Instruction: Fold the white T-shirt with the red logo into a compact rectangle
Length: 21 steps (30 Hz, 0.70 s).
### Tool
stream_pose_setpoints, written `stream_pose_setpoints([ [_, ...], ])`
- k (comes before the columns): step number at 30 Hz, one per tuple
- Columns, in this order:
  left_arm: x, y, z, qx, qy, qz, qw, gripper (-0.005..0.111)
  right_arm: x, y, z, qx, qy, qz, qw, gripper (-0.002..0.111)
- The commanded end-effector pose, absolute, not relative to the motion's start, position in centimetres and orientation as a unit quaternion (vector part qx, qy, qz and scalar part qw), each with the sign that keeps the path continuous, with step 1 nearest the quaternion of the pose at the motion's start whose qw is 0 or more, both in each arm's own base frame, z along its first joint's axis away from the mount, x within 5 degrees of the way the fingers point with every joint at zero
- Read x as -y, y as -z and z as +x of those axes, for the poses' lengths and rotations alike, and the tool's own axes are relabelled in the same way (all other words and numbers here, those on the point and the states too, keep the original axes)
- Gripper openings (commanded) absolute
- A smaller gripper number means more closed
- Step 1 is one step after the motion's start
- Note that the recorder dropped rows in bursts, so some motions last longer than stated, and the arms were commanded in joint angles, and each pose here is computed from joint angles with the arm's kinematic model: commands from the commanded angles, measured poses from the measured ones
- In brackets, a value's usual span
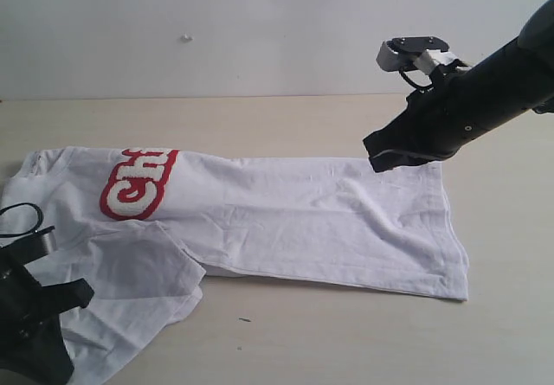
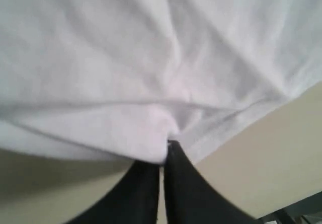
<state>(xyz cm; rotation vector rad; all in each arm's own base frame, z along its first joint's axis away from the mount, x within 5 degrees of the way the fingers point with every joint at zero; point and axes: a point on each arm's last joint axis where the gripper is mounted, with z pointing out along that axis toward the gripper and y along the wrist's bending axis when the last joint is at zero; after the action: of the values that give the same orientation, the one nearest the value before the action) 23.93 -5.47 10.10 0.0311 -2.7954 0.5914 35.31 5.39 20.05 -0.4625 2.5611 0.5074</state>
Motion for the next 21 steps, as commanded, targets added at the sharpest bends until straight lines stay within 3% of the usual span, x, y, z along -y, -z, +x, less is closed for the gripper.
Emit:
stream_pose_setpoints([
  [1, 5.3, -9.1, 24.1, 0.973, -0.198, -0.022, 0.119, 0.000, -5.5, -20.3, 35.1, -0.935, -0.189, -0.173, 0.244, 0.000],
  [5, 6.3, -11.8, 24.3, 0.950, -0.266, -0.077, 0.147, 0.000, -5.5, -20.3, 35.1, -0.935, -0.190, -0.174, 0.242, 0.000],
  [9, 6.6, -15.5, 25.4, 0.952, -0.279, -0.102, 0.072, 0.000, -5.5, -20.3, 35.1, -0.936, -0.190, -0.173, 0.242, 0.000],
  [15, 7.5, -20.9, 30.8, 0.937, -0.307, -0.108, -0.128, 0.000, -5.5, -20.3, 35.1, -0.936, -0.191, -0.174, 0.240, 0.000],
  [17, 7.3, -21.9, 33.1, 0.930, -0.285, -0.095, -0.213, 0.000, -5.5, -20.3, 35.1, -0.936, -0.191, -0.174, 0.240, 0.000],
  [21, 6.6, -21.3, 36.8, 0.920, -0.237, -0.073, -0.304, 0.001, -5.7, -20.3, 35.1, -0.934, -0.200, -0.169, 0.244, 0.000],
])
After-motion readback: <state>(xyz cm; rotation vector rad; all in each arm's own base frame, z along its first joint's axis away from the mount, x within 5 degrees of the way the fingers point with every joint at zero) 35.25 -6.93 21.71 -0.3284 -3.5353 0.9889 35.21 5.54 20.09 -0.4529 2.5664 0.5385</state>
